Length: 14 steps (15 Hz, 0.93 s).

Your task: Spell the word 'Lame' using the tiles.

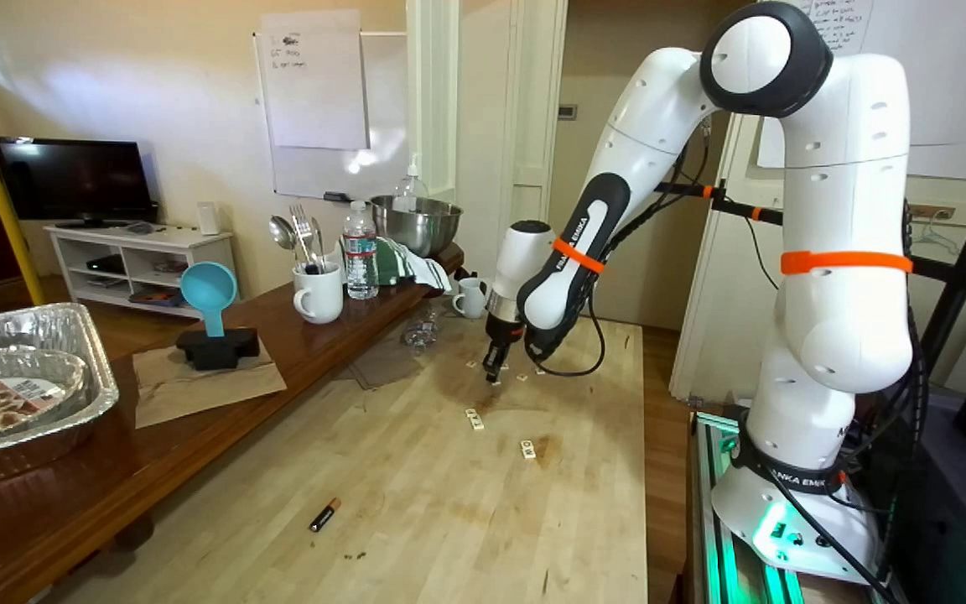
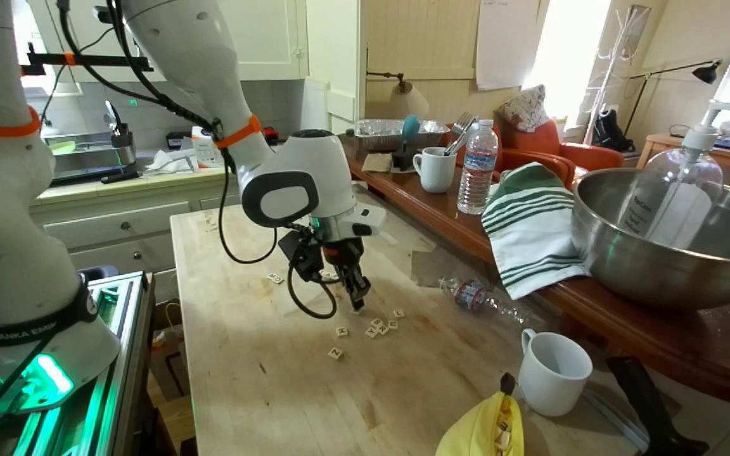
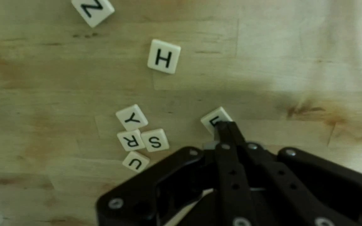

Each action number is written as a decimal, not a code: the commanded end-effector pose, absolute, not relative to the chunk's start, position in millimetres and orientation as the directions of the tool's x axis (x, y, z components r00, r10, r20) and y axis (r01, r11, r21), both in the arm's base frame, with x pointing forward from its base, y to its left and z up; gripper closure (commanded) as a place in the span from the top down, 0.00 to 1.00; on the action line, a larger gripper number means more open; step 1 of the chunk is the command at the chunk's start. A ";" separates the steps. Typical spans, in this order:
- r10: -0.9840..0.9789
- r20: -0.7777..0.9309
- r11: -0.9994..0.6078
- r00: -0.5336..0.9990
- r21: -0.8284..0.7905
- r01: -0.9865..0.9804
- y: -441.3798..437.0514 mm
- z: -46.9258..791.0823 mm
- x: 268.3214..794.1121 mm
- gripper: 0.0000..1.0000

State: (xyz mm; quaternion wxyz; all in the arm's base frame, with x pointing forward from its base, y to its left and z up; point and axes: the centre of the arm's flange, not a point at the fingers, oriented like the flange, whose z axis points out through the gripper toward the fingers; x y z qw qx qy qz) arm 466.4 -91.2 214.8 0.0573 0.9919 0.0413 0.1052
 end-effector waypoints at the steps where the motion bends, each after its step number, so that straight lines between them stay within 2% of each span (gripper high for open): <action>1: 0.274 0.181 -0.956 0.945 0.161 0.246 -86.7 192.4 470.9 0.00; 8: 0.555 0.123 -0.828 0.823 0.183 0.530 -74.5 191.7 469.4 0.00; 14: 0.688 0.076 -0.718 0.721 0.218 0.662 -68.6 193.9 469.3 0.00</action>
